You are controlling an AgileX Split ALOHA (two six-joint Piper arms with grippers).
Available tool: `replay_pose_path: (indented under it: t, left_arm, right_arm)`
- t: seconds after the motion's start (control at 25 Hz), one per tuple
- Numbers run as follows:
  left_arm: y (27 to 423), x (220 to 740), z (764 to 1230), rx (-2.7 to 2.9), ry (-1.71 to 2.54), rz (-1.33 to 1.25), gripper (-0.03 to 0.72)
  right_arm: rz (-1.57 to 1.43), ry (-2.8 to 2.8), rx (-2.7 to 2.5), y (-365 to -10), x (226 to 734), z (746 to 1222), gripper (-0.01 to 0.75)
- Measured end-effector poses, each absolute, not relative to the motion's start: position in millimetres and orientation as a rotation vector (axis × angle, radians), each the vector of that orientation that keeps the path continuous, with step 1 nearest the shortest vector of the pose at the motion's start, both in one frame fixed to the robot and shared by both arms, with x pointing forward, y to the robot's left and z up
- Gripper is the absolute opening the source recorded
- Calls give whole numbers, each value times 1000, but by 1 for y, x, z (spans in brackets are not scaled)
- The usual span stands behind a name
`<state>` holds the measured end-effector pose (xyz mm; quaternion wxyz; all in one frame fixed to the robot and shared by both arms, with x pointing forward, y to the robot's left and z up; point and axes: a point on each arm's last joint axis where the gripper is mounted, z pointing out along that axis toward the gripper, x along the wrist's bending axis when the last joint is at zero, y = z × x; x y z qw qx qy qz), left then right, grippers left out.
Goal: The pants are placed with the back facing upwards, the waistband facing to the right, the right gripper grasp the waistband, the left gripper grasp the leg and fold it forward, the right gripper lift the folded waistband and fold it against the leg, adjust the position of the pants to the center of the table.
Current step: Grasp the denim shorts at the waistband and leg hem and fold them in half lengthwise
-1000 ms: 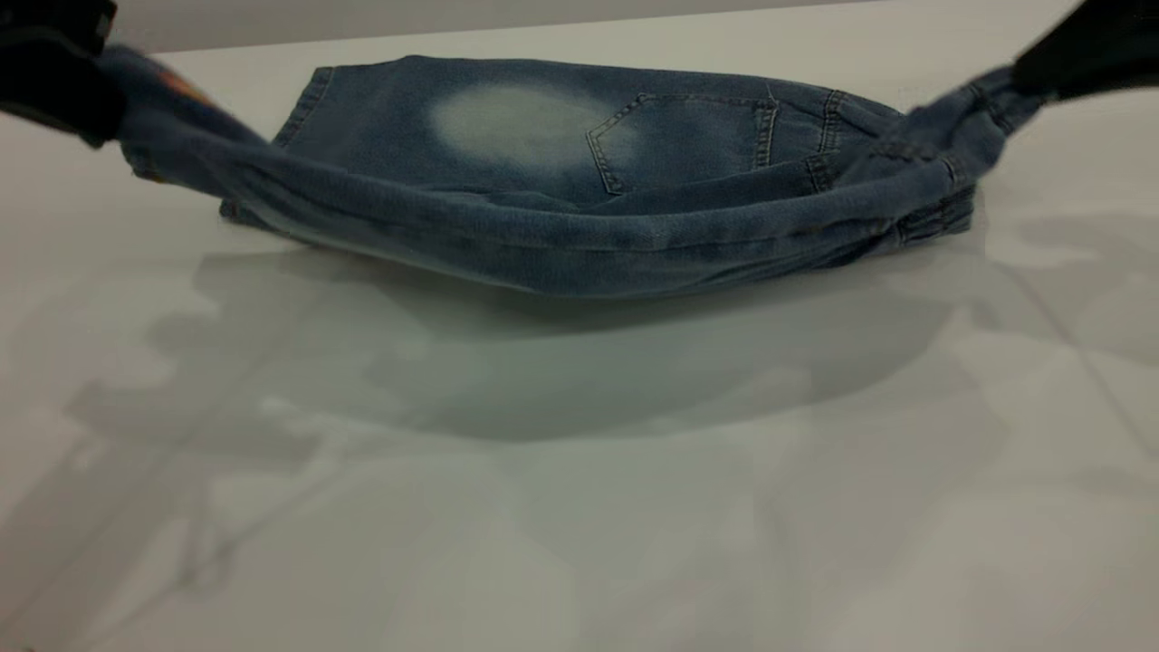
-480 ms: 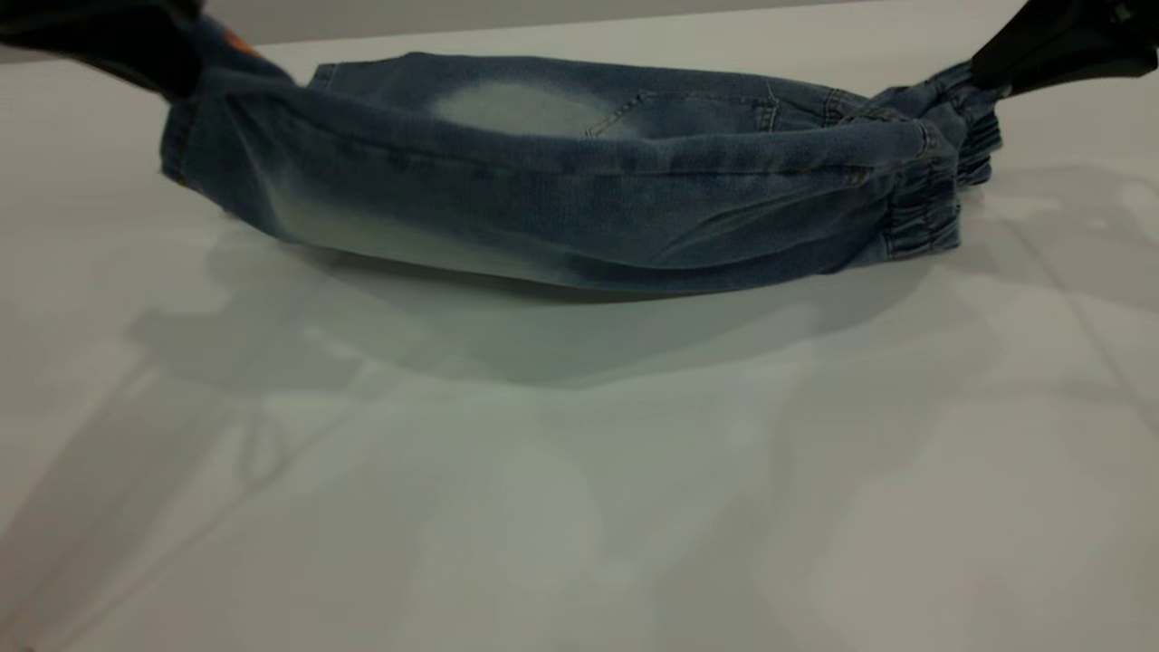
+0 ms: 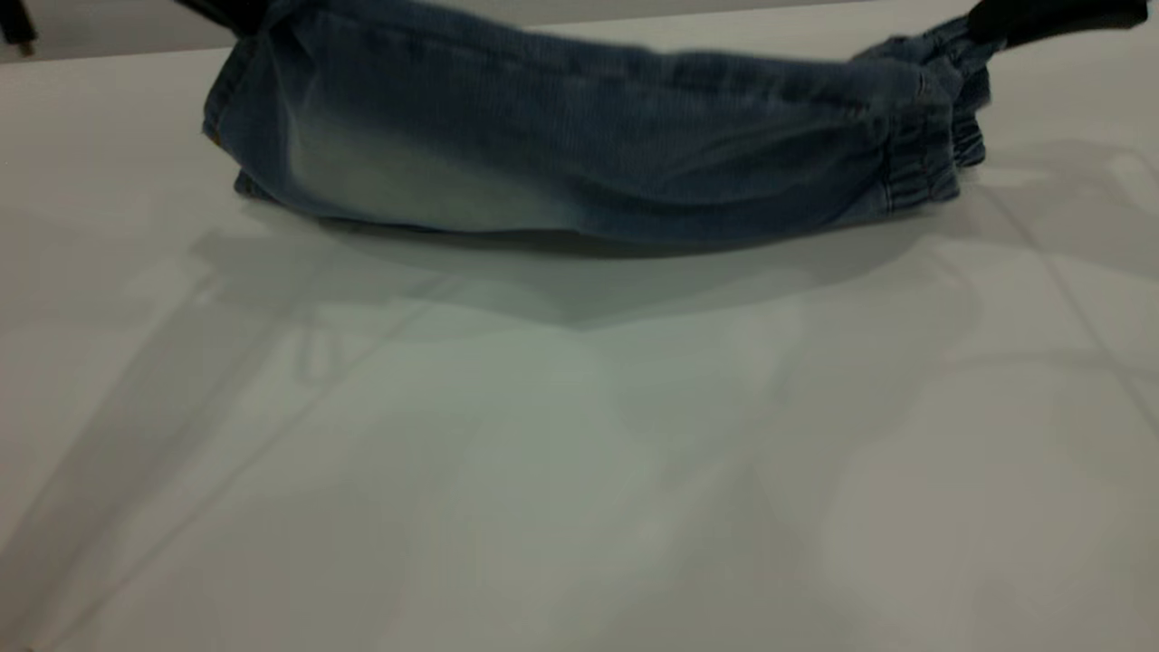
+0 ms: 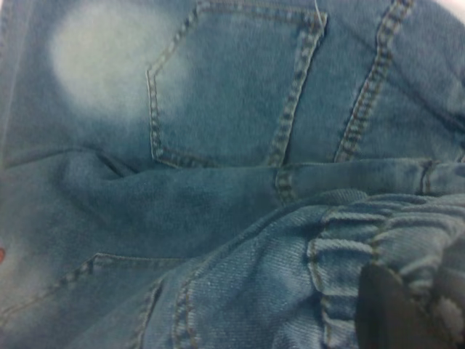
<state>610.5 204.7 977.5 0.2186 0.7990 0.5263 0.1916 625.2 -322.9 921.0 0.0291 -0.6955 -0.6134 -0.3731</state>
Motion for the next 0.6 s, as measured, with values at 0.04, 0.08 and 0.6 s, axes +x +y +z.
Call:
replay_pose_path:
  t: [0.04,0.08,0.6]
  left_arm:
    - [204,614,976,2214,1453,531,74]
    - [203,619,976,2215,1447,535,74]
    - [205,647,979,2267,1378,647,74]
  right_arm:
    - [-1154,-1911,-2142,-324,627,923,31]
    - [-1158,-1921,-2146,-325,629,925,31]
    - [-1144,-1914,-2154,-330,651,912,31]
